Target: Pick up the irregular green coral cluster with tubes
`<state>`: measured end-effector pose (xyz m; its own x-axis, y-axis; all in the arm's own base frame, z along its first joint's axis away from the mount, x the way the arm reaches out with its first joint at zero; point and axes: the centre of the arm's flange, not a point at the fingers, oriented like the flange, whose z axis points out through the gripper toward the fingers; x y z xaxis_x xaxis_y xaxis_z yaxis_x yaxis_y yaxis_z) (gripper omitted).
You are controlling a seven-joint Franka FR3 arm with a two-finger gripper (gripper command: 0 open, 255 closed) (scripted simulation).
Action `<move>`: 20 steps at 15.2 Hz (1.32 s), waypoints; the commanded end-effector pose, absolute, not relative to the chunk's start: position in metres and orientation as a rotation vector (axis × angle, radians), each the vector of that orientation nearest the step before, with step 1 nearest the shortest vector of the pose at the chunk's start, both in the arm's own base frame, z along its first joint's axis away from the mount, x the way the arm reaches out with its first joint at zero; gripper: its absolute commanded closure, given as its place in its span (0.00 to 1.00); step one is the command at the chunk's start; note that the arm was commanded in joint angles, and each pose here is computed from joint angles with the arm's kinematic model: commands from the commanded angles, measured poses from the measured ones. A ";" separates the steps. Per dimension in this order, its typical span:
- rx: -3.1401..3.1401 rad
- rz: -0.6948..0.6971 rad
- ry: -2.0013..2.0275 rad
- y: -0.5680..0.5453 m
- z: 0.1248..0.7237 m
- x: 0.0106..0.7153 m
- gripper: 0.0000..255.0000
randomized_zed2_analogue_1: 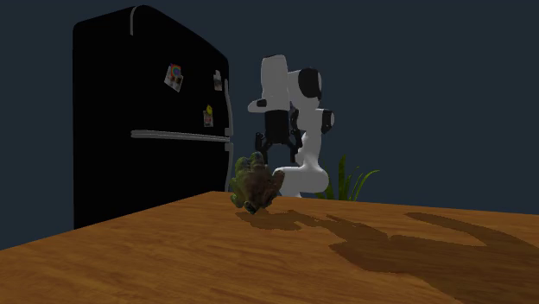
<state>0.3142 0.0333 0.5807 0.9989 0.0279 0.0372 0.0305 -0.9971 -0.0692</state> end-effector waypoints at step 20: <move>-2.973 -0.248 0.125 0.041 0.536 0.355 1.00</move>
